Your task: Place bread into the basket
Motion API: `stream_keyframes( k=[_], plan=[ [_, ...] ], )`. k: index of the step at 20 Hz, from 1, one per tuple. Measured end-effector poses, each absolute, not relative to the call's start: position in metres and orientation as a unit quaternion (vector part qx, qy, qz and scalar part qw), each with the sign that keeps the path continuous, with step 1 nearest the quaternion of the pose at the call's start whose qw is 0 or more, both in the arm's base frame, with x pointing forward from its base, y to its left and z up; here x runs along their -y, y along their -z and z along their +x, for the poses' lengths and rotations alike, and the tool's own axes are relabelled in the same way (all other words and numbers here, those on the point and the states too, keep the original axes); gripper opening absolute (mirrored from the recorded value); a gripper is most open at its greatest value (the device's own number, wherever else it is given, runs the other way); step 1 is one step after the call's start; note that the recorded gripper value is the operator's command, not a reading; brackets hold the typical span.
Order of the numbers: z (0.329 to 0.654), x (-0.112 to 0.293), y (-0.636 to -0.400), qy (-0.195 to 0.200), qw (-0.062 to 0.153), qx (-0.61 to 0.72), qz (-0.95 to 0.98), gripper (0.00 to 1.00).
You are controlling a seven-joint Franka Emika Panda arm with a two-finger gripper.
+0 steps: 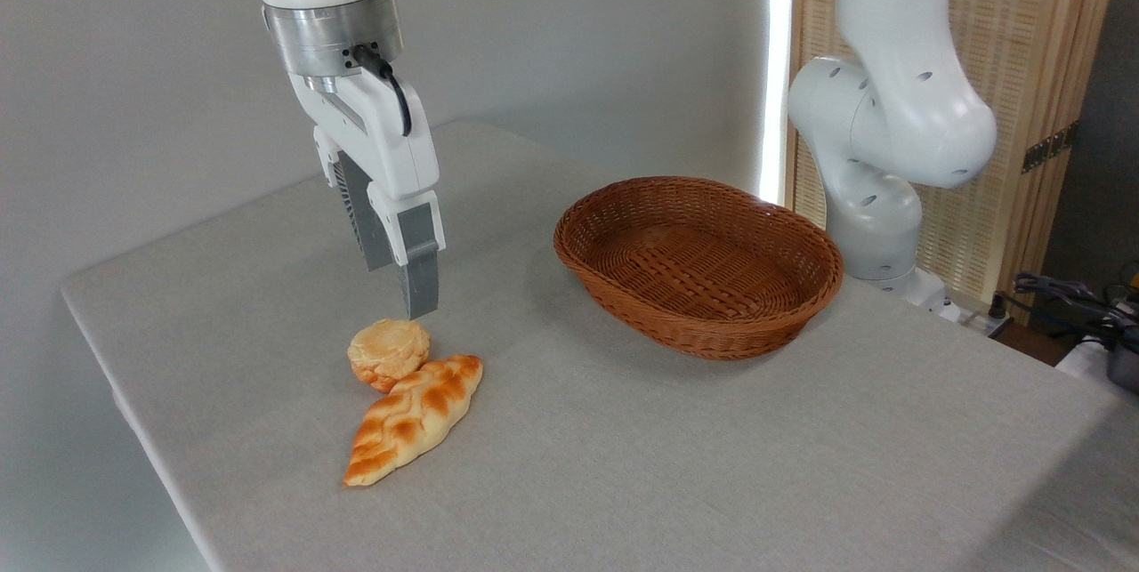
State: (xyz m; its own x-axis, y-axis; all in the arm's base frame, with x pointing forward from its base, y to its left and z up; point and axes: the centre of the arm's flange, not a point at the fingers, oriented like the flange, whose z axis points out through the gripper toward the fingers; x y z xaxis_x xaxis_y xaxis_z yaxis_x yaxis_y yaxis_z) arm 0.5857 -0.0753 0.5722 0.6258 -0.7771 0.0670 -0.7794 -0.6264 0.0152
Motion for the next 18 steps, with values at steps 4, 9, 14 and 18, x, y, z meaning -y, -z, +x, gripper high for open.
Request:
stream_keyframes(
  k=[4,9,14,18],
  plan=[
    [0.5855,0.0799,-0.5725,-0.029,0.021,0.436,0.899,1.0],
    [0.5857,0.0821,-0.5729,-0.031,0.02,0.437,0.899,1.0],
    [0.5861,0.078,-0.5733,-0.031,0.02,0.434,0.9,1.0],
    [0.5865,0.0754,-0.5759,-0.034,0.019,0.432,0.901,1.0]
  ],
)
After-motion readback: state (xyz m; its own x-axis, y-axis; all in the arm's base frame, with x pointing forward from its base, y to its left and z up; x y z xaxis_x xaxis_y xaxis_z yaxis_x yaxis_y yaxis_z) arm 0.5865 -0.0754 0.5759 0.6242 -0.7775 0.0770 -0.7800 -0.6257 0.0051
